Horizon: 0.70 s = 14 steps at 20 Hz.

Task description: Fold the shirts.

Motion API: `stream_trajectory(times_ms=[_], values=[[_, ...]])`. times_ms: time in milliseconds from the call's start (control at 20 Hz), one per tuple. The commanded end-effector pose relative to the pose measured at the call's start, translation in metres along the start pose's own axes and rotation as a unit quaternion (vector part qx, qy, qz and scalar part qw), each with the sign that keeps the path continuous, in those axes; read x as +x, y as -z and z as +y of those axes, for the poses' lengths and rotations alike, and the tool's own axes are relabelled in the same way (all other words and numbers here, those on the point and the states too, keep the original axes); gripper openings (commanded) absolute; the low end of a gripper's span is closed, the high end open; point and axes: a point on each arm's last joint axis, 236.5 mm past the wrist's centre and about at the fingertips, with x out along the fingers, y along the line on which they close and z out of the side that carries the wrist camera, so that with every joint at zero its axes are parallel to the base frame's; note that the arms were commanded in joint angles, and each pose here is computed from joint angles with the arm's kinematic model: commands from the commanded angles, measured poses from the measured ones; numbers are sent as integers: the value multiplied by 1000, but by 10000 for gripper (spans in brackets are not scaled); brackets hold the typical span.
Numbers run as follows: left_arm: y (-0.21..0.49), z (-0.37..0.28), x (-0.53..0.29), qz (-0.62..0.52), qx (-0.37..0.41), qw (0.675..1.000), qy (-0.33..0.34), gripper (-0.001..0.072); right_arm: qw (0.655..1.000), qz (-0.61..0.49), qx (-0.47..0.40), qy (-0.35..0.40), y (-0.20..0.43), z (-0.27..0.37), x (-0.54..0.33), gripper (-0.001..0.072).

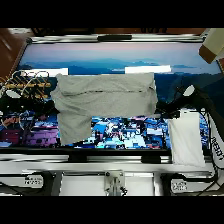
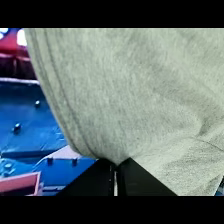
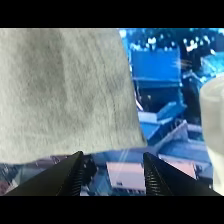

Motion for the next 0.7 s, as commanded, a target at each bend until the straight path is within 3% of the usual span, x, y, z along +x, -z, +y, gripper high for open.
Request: stream_trajectory(times_ms=[0,300,400,650], values=[[-3,-6,-1,-8,6,1000,3,34,1000,-21,11,1,-12,-2,7,498],[-7,-21,1,-16,30,999,21,34,1000,17,-7,-9,2,16,37,493],[-13,-25,-6,-22,44,999,23,34,1000,5,-22,-9,-2,24,34,76],[-76,-97,-121,-174,160,972,16,32,980,-138,-140,-36,-58,80,-84,74]])
